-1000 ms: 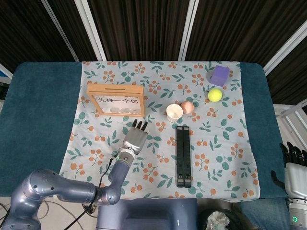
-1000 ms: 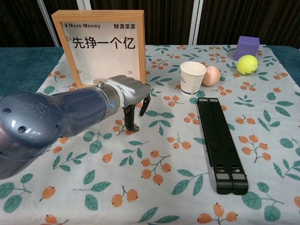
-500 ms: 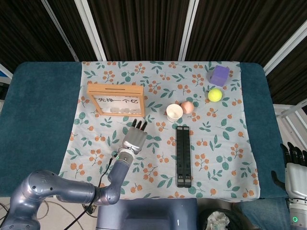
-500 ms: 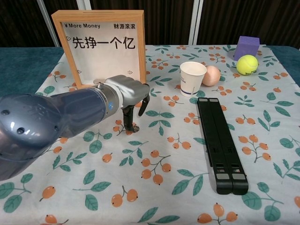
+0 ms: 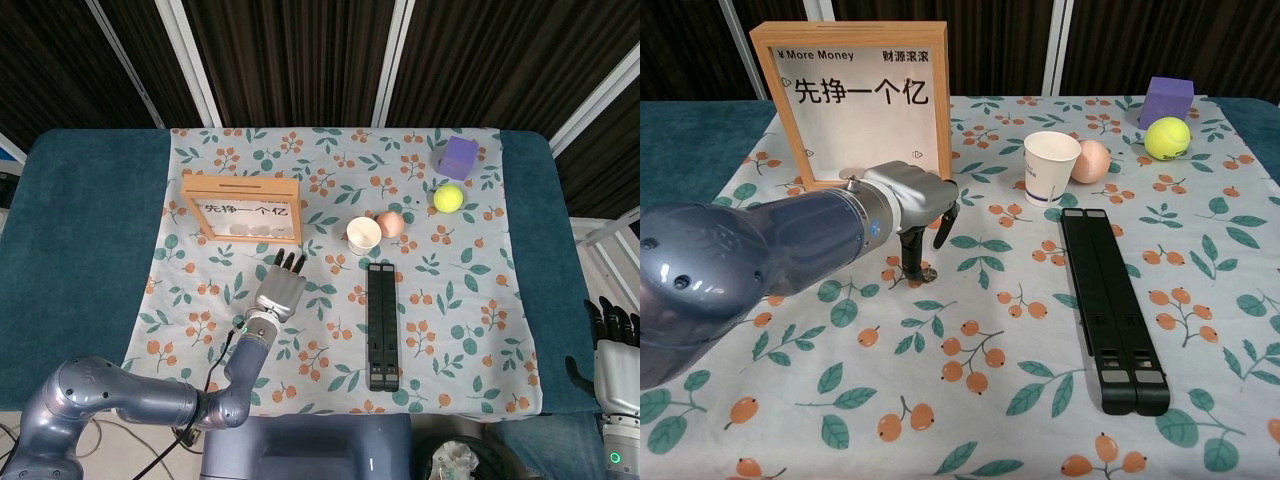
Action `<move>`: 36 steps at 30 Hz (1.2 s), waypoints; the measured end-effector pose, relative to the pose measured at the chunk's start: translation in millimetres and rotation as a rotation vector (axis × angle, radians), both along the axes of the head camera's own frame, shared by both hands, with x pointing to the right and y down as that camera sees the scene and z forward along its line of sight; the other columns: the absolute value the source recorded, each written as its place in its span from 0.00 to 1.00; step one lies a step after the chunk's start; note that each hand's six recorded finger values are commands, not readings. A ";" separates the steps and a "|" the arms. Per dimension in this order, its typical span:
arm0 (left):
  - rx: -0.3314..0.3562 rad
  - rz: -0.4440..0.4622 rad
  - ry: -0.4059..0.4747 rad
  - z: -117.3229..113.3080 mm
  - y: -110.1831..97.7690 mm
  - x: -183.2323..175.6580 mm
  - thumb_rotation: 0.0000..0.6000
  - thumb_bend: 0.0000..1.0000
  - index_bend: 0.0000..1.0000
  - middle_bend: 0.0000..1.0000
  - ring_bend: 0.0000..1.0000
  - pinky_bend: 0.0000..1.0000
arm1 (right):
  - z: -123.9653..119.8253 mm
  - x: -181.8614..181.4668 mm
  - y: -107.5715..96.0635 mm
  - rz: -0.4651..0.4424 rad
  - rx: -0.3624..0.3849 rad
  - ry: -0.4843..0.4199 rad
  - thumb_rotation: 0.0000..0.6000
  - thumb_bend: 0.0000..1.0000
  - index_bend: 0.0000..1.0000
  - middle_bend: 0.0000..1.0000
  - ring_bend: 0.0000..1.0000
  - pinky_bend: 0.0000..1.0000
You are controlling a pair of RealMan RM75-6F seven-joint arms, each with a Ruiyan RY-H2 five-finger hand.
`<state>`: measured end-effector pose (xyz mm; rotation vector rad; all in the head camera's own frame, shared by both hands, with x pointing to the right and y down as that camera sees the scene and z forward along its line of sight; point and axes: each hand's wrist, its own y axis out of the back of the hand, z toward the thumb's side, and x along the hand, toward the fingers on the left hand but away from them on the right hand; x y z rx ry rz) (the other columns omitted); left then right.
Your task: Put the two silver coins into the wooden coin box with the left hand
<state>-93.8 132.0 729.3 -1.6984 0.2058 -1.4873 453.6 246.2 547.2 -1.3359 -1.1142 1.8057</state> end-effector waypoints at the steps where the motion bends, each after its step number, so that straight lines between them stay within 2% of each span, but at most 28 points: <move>1: 0.000 0.002 -0.002 0.5 0.4 0.0 1.00 0.15 0.46 0.00 0.00 0.00 | -0.1 0.0 -0.2 0.000 0.000 0.000 1.00 0.41 0.10 0.05 0.03 0.00; 36: -0.003 0.028 -0.005 4.6 9.5 -0.2 1.00 0.15 0.52 0.02 0.00 0.00 | 0.4 0.5 1.1 0.005 -0.018 -0.006 1.00 0.41 0.10 0.05 0.03 0.00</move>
